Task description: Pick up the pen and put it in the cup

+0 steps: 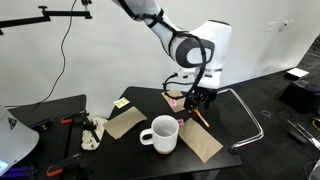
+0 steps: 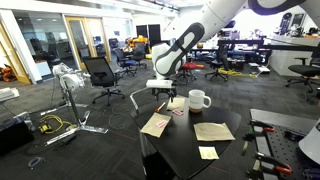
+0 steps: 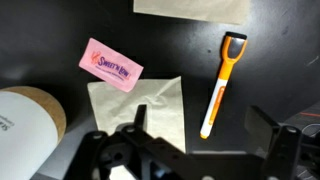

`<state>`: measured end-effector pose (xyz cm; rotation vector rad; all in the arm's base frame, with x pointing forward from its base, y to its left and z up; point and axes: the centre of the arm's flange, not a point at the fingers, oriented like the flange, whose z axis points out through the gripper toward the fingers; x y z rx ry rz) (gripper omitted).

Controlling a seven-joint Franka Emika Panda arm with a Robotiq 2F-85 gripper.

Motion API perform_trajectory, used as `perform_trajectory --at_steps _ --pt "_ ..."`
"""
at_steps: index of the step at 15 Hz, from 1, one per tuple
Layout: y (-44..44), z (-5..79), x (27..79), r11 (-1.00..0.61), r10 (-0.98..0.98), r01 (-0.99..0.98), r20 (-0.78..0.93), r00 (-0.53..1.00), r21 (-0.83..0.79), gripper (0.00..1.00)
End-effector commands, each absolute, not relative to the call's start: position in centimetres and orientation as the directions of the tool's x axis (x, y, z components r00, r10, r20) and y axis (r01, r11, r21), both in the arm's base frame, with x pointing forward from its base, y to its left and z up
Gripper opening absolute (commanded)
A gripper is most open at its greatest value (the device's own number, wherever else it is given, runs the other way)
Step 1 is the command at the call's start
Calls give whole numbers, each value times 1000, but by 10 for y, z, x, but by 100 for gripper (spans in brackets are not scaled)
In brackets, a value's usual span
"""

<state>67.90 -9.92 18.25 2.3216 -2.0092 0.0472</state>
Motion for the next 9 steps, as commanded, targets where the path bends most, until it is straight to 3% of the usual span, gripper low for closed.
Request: perform_trajectory --at_steps 1,9 --pt "-98 177 691 -110 -990 -994 84 111 26 100" --pt "-101 162 706 -93 -992 -995 79 95 28 100"
